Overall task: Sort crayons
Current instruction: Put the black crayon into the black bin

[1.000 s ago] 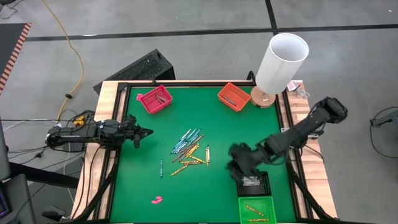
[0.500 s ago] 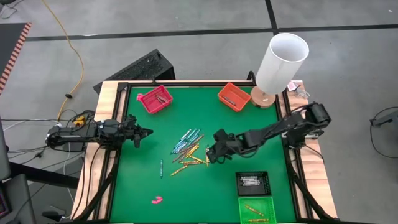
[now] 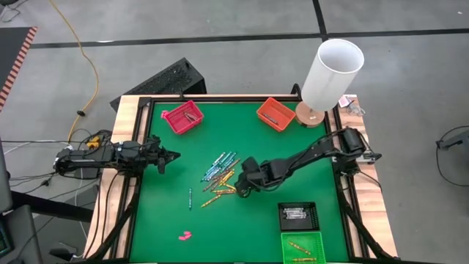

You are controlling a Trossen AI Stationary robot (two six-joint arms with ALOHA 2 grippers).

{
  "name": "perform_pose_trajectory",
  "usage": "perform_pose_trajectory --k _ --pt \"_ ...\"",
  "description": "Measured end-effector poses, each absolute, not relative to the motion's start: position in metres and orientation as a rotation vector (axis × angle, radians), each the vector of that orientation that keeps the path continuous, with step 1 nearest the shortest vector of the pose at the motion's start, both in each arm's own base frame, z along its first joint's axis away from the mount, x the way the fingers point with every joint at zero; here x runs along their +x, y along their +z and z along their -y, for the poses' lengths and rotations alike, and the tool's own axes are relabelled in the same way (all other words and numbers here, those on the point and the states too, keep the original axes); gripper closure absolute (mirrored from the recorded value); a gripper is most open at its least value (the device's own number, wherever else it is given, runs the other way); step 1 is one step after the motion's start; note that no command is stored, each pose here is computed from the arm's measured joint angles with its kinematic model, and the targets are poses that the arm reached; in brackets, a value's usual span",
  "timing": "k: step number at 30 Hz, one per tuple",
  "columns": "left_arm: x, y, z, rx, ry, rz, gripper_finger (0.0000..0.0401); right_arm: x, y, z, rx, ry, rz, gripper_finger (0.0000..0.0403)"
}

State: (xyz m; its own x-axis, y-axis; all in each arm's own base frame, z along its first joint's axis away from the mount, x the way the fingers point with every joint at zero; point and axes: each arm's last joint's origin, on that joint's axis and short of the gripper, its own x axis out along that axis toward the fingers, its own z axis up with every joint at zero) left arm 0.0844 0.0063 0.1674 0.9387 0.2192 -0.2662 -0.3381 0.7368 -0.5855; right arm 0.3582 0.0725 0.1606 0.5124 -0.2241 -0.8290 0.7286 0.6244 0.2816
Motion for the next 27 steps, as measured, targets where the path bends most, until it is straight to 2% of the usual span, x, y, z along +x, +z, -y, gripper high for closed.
perform_pose_trajectory --k 15,27 --pt "0.084 0.167 -0.006 -0.677 0.308 -0.184 0.0401 0.355 0.157 -0.072 0.666 -0.666 -0.925 0.0306" --pt "0.084 0.167 -0.006 -0.677 0.308 -0.184 0.0401 0.342 0.2 -0.07 0.572 -0.541 -0.881 0.0306"
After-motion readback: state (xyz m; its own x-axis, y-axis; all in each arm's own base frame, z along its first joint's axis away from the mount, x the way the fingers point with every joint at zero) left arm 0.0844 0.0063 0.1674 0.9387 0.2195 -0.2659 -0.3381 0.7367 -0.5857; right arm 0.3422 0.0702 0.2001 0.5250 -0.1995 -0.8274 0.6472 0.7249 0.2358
